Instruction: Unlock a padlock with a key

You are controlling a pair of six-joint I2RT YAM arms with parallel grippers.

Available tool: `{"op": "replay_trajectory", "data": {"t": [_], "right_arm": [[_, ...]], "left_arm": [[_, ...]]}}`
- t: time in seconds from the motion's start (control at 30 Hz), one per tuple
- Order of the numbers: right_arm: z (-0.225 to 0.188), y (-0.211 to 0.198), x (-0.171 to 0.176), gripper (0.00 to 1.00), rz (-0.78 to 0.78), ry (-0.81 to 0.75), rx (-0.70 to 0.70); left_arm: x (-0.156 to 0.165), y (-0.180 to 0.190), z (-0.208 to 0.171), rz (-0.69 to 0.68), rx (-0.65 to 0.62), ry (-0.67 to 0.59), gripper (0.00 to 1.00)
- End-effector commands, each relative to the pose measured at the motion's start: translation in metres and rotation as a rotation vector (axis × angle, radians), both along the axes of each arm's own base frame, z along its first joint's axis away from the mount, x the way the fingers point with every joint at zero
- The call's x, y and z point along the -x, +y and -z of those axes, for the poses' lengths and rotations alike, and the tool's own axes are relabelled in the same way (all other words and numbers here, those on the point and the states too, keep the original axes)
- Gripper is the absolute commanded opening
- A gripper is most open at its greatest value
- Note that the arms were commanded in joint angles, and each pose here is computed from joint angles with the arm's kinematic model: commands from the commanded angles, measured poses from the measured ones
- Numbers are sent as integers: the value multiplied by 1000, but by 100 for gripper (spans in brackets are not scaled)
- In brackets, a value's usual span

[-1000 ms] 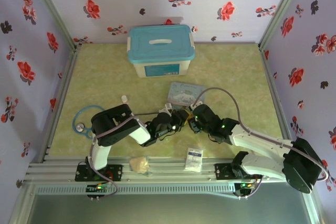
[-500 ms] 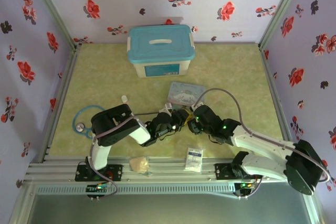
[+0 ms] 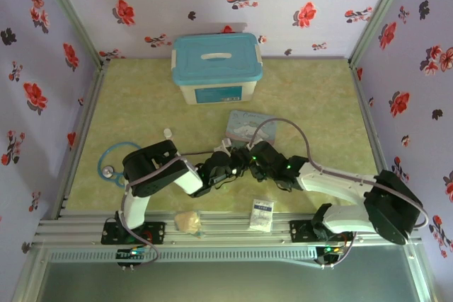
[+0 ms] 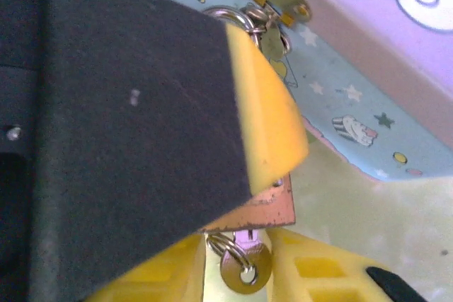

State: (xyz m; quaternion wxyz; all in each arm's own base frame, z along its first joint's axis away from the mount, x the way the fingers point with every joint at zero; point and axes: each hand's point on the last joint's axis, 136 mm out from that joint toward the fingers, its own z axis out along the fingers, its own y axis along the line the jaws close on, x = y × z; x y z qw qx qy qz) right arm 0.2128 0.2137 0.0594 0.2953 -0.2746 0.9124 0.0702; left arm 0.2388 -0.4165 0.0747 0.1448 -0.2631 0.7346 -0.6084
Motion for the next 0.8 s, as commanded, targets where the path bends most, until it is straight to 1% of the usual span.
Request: {"op": "replay_trajectory", "data": {"t": [0.0, 0.1, 0.17, 0.23, 0.37, 0.43, 0.6, 0.67, 0.77], "right_arm": [[-16, 13, -9, 22, -46, -89, 25], [-22, 16, -13, 15, -45, -127, 19], [-22, 20, -15, 12, -33, -128, -9], [-18, 30, -12, 12, -49, -78, -112], [-17, 38, -8, 9, -12, 10, -307], [-18, 40, -6, 10, 5, 50, -401], [-10, 34, -1, 10, 44, 156, -509], [-5, 29, -1, 10, 72, 201, -562], [-4, 26, 0, 10, 95, 237, -628]], "left_arm": [[3, -8, -48, 26, 120, -80, 0], [4, -7, -46, 26, 120, -70, 0], [4, -7, -44, 25, 119, -65, 0], [4, -6, -43, 25, 118, -65, 0], [6, -7, -44, 33, 119, -67, 0], [7, -7, -41, 42, 116, -61, 0], [9, -6, -37, 47, 98, -68, 0], [8, -3, -33, 46, 78, -78, 2], [9, 2, -18, 43, 43, -63, 5]]}}
